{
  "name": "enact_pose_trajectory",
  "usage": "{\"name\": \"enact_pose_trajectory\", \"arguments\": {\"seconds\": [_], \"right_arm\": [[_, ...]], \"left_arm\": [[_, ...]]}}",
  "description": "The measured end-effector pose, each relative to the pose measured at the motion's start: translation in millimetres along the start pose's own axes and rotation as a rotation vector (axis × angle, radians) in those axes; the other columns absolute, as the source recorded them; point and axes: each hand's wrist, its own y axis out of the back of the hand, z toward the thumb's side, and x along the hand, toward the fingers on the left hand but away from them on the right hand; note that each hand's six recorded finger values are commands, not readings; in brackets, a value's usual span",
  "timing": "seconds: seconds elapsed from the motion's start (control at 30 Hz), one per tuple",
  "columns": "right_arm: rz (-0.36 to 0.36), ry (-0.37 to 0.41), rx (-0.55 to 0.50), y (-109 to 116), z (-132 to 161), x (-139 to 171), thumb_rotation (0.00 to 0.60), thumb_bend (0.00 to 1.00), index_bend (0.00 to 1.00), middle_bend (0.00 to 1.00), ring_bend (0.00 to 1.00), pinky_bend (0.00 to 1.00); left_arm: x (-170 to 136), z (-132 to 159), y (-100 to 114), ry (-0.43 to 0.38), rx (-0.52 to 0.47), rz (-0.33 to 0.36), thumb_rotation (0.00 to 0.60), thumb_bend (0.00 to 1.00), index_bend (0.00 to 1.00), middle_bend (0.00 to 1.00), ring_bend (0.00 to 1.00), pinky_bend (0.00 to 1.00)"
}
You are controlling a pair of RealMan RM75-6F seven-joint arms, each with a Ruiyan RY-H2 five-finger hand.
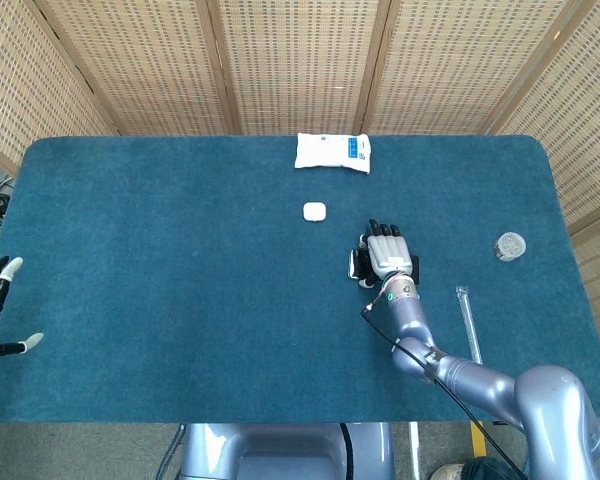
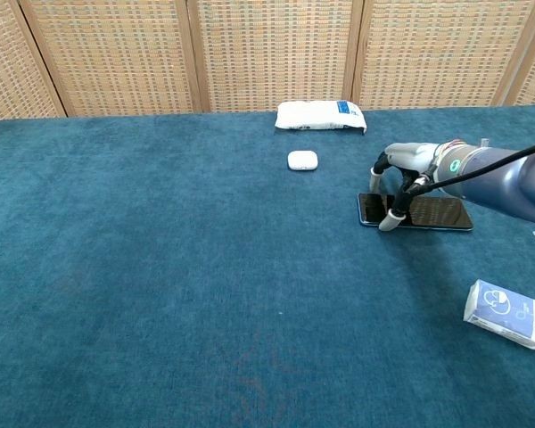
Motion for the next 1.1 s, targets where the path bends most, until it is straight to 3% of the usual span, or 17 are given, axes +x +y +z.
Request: {"name": "enact_pose_trajectory", "arguments": {"seconds": [0.33, 0.5, 0.57, 0.9, 1.1], "right_arm": [[-0.008, 0.003, 0.044, -5, 1, -1, 0.600, 0.17, 0.31, 0.00, 0.00, 0.00], [-0.011, 0.008, 0.058, -10, 3, -1, 0.600, 0.30, 0.53, 0.00, 0.00, 0.00], [-0.015, 0.011, 0.061, -10, 4, -1, 0.600, 0.32, 0.58, 0.00, 0.00, 0.00], [-0.049, 0.047, 0.051, -7, 9, 2, 0.600, 0.35, 0.60, 0.00, 0.00, 0.00], [-0.082, 0.108, -0.030, 6, 18, 12, 0.600, 0.36, 0.61, 0.00, 0.00, 0.00]], "left_arm": [[-1, 0, 2, -0.001, -0.005, 0.008, 0.600, 0.00, 0.00, 0.00, 0.00, 0.00], [-2, -1, 4, 0.000, -0.010, 0.013, 0.600, 0.00, 0.00, 0.00, 0.00, 0.00], [-2, -1, 4, 0.002, -0.012, 0.014, 0.600, 0.00, 0.00, 0.00, 0.00, 0.00], [-2, -2, 4, 0.003, -0.015, 0.010, 0.600, 0.00, 0.00, 0.00, 0.00, 0.00], [-2, 0, 4, -0.001, -0.016, 0.010, 0.600, 0.00, 0.00, 0.00, 0.00, 0.00]]}}
